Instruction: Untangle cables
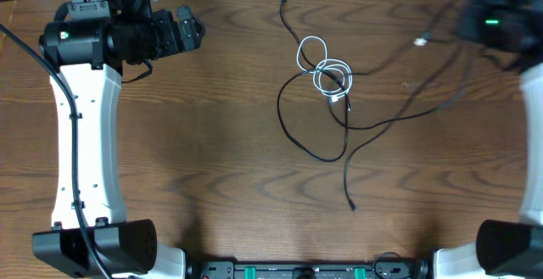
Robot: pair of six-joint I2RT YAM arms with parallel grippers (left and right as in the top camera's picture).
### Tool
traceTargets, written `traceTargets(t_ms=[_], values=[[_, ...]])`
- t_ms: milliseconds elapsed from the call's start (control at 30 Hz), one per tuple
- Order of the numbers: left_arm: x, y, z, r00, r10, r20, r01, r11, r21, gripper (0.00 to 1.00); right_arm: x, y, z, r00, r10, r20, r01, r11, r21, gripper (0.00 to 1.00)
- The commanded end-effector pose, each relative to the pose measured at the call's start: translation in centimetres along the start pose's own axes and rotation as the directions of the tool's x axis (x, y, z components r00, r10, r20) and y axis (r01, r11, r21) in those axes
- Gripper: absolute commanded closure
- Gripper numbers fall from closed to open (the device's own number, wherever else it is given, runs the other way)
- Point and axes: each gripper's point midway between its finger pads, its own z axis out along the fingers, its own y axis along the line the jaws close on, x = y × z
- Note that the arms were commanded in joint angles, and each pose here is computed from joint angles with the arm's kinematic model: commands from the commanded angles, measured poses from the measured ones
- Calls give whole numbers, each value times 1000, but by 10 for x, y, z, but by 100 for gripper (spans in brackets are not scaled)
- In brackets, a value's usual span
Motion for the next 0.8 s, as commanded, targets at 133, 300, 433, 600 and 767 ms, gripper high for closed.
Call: traceTargets(t_ms=[133,300,433,600,767], values=[[-4,0,-3,1000,19,14,-19,1000,-11,1,-44,-128,-42,975,103,195,-154,951,267,99],[-4,0,-3,1000,19,14,-19,1000,-11,1,-66,-210,-23,962,25,273,-194,765,614,99],[-5,0,-3,1000,20,17,-20,1000,-11,1,-103,-249,-32,928,-106,358,-228,600,767,99],[-10,2,-3,999,28,38,-27,999,-26,1,-132,-247,-54,914,-133,384,-217,640,737,99],[-11,2,-3,999,30,44,-29,999,-25,1,-94,-299,-2,968,46,246,-207,697,686,99]])
